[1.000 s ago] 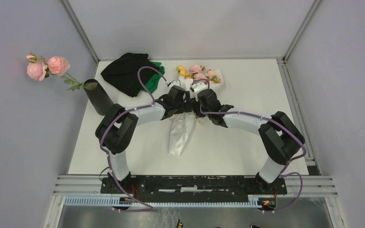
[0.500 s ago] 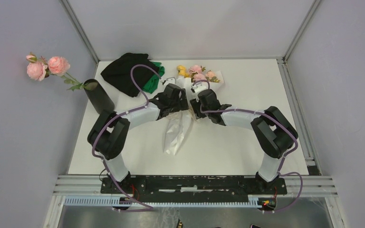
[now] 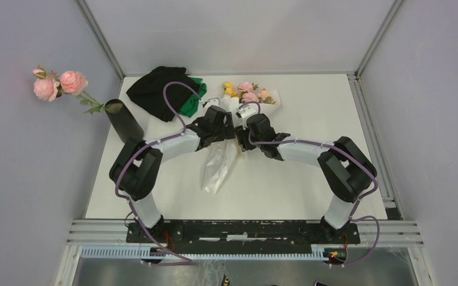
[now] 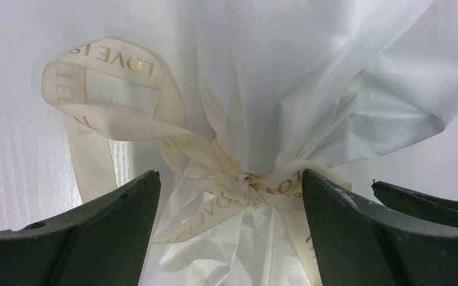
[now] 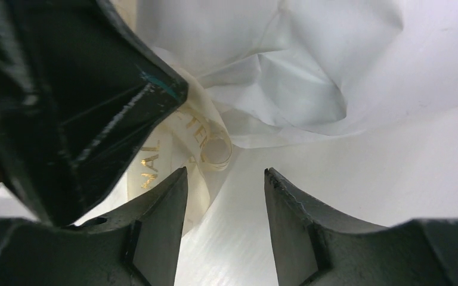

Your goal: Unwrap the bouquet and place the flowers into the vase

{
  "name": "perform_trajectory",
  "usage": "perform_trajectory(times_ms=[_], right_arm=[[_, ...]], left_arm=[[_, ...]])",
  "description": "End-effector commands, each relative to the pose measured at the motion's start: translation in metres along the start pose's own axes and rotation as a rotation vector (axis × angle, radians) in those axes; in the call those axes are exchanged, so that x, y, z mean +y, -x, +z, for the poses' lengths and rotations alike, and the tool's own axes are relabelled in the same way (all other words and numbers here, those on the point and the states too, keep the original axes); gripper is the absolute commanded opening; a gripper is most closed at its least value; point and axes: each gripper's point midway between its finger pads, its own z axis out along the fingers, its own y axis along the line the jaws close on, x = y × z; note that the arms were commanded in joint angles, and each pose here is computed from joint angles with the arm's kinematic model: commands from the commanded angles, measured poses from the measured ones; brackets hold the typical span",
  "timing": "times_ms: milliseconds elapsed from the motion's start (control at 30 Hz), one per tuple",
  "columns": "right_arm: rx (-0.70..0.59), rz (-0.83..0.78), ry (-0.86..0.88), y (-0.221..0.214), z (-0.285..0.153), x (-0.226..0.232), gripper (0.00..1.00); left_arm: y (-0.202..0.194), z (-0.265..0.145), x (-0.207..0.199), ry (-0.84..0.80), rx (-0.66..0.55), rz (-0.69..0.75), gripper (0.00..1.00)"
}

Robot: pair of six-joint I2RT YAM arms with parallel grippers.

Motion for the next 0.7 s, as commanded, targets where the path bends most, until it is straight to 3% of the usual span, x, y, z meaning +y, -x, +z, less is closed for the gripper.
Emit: perform_trajectory(times_ms=[0, 267, 333, 533, 667], right_arm=[[-0.086, -0.005, -0.012, 0.028, -0.007, 0.002, 0.56], [-0.046, -0.02, -0.036, 0.024, 0.03, -0.005, 0.53], [-0.047, -0.015, -0.03, 0.025, 0.033, -0.004, 0.44], [-0.076, -0.015, -0.047, 0.035, 0.023, -0.009, 0.02], [-0.108, -0.021, -0.073, 0.045, 0.003, -0.015, 0.0]], left_arm=[[0.007, -0.002, 0.001, -0.002, -0.024, -0.006, 0.93], [0.005, -0.008, 0.007, 0.009, -0.024, 0.0, 0.93], [0.005, -0.01, 0.008, 0.012, -0.028, 0.001, 0.93], [0.003, -0.01, 0.012, 0.023, -0.022, 0.004, 0.93], [0.005, -0.009, 0.013, 0.023, -0.024, -0.003, 0.93]])
